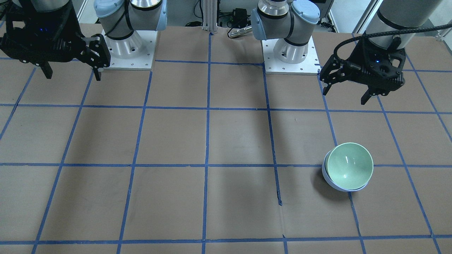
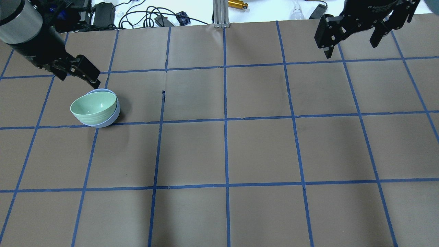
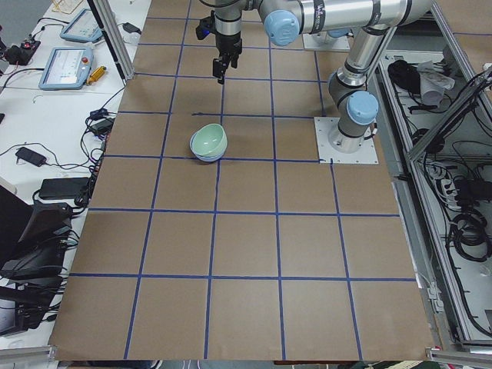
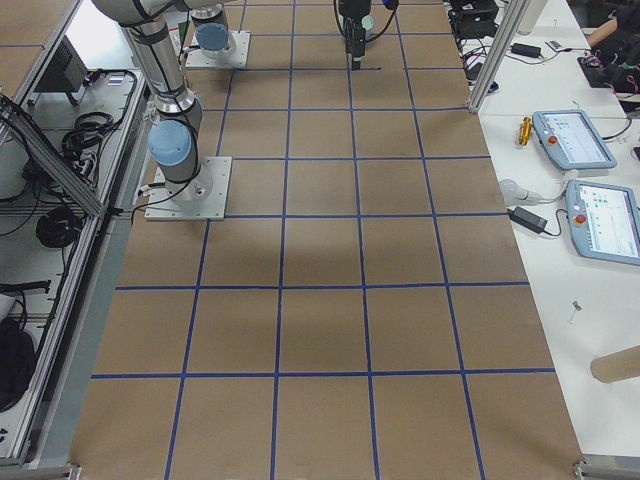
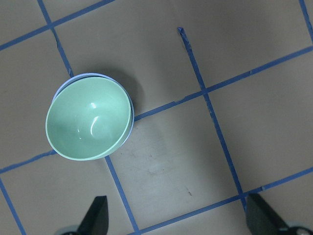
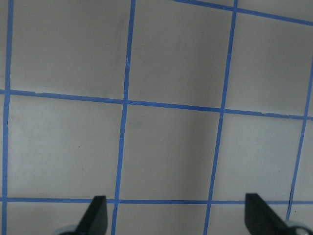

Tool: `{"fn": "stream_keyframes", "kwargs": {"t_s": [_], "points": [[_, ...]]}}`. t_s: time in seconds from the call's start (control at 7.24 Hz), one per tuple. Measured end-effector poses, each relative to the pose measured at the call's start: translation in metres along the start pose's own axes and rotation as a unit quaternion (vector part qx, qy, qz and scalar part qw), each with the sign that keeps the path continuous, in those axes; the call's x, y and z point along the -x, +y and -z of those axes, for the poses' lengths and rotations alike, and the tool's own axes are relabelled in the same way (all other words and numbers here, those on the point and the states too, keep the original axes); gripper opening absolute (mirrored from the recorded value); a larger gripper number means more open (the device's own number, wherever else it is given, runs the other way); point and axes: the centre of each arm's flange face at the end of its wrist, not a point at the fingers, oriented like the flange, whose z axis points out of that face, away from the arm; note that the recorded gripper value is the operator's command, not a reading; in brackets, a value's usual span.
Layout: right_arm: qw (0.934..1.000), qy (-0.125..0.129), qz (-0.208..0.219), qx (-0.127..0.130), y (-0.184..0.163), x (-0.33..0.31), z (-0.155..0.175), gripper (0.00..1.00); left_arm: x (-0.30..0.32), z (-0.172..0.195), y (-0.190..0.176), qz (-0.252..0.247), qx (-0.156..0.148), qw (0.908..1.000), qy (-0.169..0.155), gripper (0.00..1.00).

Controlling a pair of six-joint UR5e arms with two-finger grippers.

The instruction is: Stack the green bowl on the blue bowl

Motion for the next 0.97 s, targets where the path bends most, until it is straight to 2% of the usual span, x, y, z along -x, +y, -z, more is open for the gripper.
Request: {"fn": "stream_keyframes", "kwargs": {"t_s": [0.28, 0.55, 0.69, 0.97], "points": [[1.0000, 0.000, 0.000, 0.000, 0.000, 0.000, 0.000, 1.00, -0.021, 0.003, -0.001, 0.077, 0.000, 0.9970, -0.007, 1.00], [1.0000, 0.000, 0.000, 0.000, 0.000, 0.000, 0.000, 1.00, -0.028, 0.008, 0.002, 0.133, -0.004, 0.9911, -0.008, 1.00], [1.0000, 0.000, 0.000, 0.000, 0.000, 0.000, 0.000, 1.00, -0.035, 0.008, 0.002, 0.154, -0.004, 0.9881, -0.007, 1.00], [1.0000, 0.000, 0.000, 0.000, 0.000, 0.001, 0.000, 1.00, -0.061, 0.008, 0.001, 0.153, -0.003, 0.9877, -0.030, 1.00]]}}
